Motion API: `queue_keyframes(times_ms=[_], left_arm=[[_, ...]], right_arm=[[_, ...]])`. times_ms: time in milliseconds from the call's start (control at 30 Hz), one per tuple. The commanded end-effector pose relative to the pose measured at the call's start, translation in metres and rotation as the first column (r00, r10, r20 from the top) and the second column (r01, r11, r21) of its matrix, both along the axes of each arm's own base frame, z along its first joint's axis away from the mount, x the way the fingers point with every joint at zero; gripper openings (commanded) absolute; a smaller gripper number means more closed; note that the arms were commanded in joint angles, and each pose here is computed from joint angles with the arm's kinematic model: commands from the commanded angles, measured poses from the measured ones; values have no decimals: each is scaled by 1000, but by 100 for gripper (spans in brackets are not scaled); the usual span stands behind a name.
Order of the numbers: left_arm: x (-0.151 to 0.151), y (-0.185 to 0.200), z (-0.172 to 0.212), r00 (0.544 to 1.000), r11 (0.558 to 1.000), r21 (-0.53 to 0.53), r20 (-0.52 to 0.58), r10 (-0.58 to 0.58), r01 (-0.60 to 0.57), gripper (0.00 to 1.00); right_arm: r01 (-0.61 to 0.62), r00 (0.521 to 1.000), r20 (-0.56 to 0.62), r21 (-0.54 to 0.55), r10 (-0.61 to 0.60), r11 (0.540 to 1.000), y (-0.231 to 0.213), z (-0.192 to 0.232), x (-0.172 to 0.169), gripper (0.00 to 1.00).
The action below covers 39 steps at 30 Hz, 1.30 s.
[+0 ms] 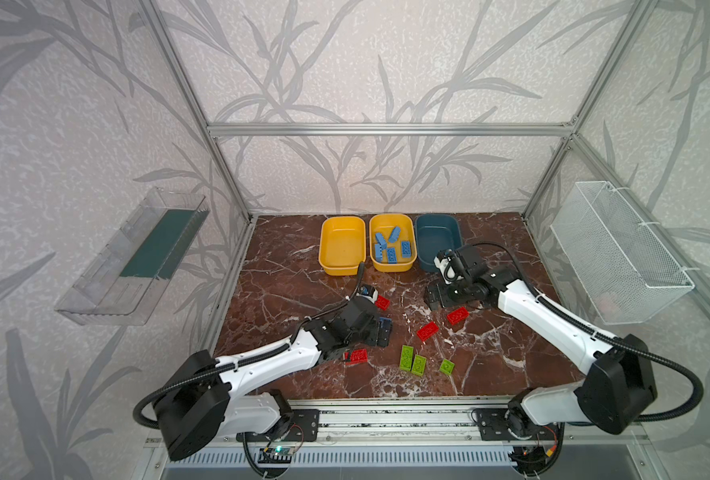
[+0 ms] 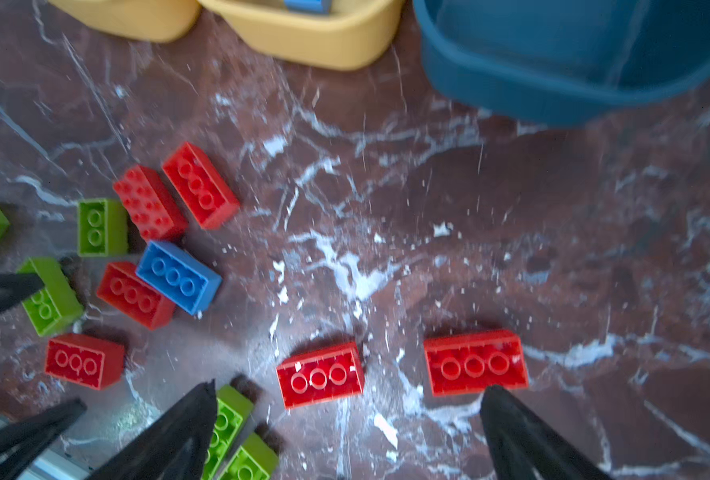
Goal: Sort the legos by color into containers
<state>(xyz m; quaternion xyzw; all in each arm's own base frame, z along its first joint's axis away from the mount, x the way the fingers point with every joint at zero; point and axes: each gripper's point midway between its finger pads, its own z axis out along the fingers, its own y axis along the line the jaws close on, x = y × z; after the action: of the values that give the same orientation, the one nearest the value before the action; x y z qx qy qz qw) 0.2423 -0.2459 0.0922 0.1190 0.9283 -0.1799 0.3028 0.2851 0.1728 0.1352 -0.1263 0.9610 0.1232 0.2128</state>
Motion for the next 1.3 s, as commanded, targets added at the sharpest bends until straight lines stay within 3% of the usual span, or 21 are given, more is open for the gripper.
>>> queue_keyframes(times_ms=[0, 333, 967, 1067, 1200, 1267], left_arm=[[13, -5, 0, 999, 999, 31, -12, 38, -38, 99], [31, -20, -35, 994, 989, 135, -87, 68, -56, 96], [42, -14, -68, 980, 967, 234, -141, 137, -102, 94], [42, -16, -72, 978, 966, 239, -157, 135, -95, 88], [42, -14, -72, 976, 962, 254, -163, 143, -99, 63], [41, -12, -69, 975, 958, 270, -166, 148, -99, 56]], right_arm=[[23, 999, 37, 41, -24, 999, -6, 9, -15, 99], [46, 995, 86, 41, -49, 998, -28, 16, -41, 99], [45, 995, 87, 45, -48, 998, -28, 11, -43, 99], [49, 995, 90, 43, -53, 998, -30, 12, -44, 99], [54, 993, 104, 44, -58, 998, -32, 15, -44, 99], [56, 993, 106, 44, -60, 997, -32, 15, -43, 99]])
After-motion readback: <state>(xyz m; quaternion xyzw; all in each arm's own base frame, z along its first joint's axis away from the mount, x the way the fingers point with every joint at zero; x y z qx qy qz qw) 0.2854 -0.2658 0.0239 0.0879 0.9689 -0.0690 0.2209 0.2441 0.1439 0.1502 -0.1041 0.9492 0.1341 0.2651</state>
